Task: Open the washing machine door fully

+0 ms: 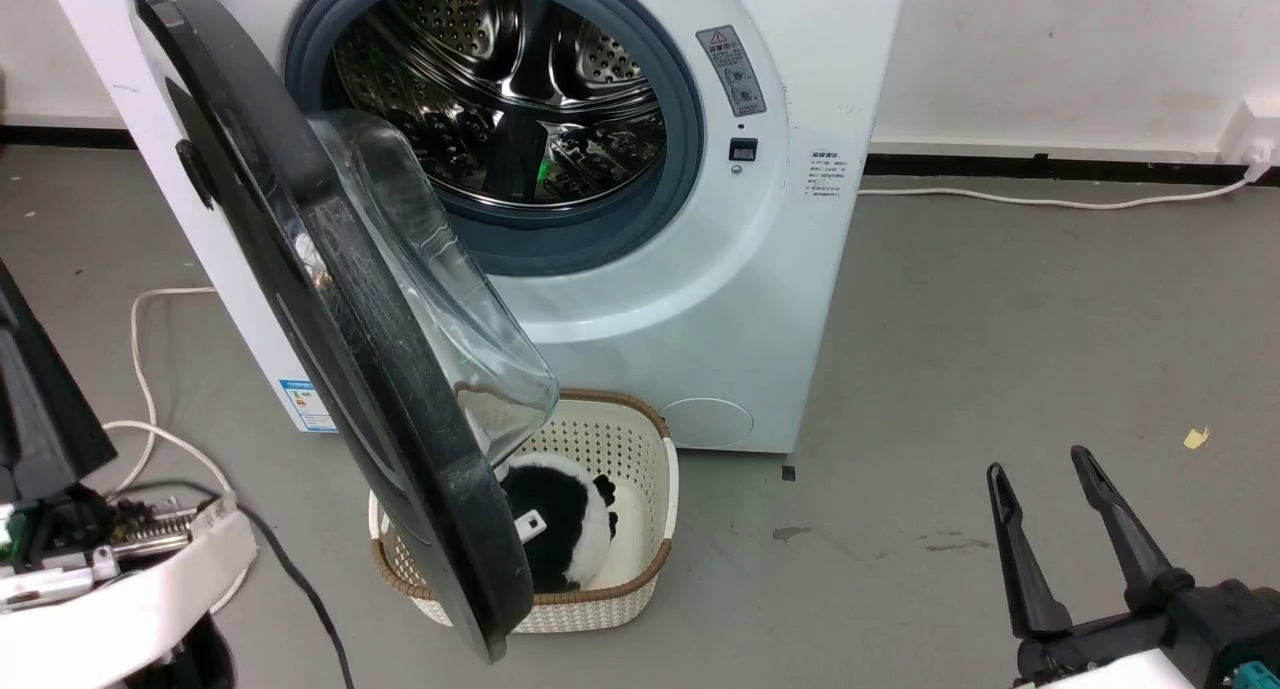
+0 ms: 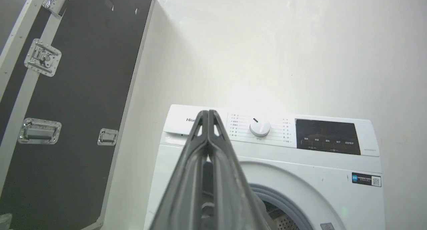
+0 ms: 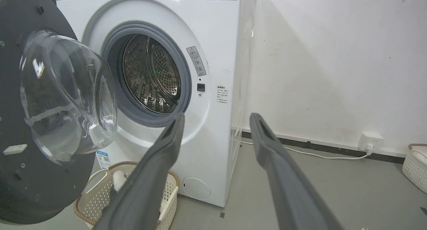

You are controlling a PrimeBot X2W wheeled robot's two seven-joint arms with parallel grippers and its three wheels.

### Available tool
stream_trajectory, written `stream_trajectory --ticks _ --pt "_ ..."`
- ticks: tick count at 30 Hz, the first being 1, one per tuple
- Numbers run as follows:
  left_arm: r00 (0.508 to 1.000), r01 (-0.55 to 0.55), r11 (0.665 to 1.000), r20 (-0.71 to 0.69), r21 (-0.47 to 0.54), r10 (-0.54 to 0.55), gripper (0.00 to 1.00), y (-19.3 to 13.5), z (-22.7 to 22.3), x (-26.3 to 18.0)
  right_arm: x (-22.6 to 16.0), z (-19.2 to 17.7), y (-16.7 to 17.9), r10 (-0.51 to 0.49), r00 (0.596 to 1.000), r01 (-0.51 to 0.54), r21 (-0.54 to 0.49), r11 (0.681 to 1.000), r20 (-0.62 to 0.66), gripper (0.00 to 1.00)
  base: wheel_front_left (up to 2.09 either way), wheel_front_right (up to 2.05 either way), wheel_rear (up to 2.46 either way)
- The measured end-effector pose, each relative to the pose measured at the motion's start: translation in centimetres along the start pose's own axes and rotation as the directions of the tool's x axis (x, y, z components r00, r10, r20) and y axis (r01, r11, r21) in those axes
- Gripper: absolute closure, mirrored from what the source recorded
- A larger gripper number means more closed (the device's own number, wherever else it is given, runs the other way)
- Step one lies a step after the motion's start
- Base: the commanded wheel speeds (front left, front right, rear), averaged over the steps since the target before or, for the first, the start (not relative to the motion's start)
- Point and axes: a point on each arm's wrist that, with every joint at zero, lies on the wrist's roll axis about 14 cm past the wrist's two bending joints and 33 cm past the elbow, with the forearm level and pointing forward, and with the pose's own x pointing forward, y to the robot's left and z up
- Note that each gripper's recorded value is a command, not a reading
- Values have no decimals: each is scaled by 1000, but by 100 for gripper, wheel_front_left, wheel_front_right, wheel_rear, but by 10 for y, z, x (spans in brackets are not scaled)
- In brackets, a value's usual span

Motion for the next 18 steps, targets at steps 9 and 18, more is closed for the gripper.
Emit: stream_trajectory --ticks 9,18 --pt "980 194 978 -25 -77 -196 100 -64 3 0 -1 -1 -1 -5 1000 5 18 1000 -3 0 0 0 0" --pt "877 347 912 -269 -216 -398 100 -131 -50 -49 1 -11 -6 -19 999 20 24 1000 -30 0 0 0 0"
